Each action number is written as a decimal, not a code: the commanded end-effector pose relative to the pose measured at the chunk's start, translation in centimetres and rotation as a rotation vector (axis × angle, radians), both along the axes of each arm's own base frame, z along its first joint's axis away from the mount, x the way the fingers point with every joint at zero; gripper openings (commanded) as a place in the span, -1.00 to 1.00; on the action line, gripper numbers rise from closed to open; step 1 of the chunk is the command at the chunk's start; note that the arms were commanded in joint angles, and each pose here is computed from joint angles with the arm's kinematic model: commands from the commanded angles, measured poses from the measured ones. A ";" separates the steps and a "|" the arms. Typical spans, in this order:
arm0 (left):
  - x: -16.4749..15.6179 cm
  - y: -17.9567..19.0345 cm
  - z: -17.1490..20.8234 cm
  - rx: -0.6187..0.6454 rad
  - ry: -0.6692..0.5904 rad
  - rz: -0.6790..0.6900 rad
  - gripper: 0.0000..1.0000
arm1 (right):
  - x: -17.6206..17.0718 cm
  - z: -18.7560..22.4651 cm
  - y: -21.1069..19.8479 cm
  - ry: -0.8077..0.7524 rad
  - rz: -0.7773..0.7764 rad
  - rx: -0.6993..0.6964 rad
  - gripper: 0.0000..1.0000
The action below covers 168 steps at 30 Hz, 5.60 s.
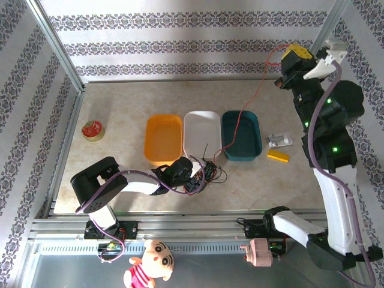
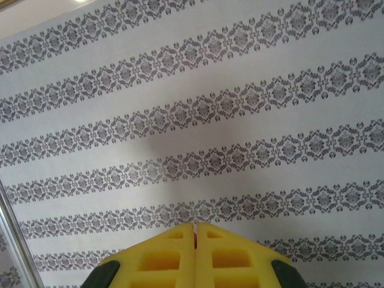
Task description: Untangle the cables
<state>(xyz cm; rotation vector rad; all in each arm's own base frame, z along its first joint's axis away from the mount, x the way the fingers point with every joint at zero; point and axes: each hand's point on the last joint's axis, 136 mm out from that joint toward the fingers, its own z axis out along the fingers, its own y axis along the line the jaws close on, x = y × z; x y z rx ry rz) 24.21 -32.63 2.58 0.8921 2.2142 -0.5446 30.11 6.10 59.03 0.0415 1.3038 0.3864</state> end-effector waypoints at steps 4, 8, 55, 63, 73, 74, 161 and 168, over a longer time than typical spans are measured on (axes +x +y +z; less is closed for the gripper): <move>-1.5 2.2 -3.6 0.117 0.074 0.025 0.70 | -1.8 6.1 0.6 -0.139 0.100 0.033 -1.00; -1.5 2.1 -3.6 0.117 0.075 0.024 0.72 | -0.2 4.6 0.2 -0.081 0.076 0.019 -1.00; -1.2 2.0 -2.7 0.119 0.036 0.036 0.80 | 5.5 -50.9 -2.5 1.217 -0.336 0.100 -1.00; -0.2 1.7 1.6 0.038 -0.050 0.058 0.81 | 6.2 -48.3 -2.5 1.142 -0.357 0.073 -0.08; 1.0 2.1 8.6 -0.146 -0.121 0.155 0.91 | 3.2 -41.6 1.4 0.949 -0.166 -0.105 0.24; 1.2 2.5 9.1 -0.167 -0.122 0.179 0.92 | 2.5 -41.3 3.5 0.940 -0.049 -0.144 0.24; 0.6 0.9 6.7 -0.189 0.089 0.018 0.86 | -8.0 -18.4 16.0 0.382 0.753 -0.258 -1.00; 1.1 1.1 5.1 -0.143 0.083 0.049 0.80 | -8.5 -13.3 14.0 0.207 0.663 -0.219 -1.00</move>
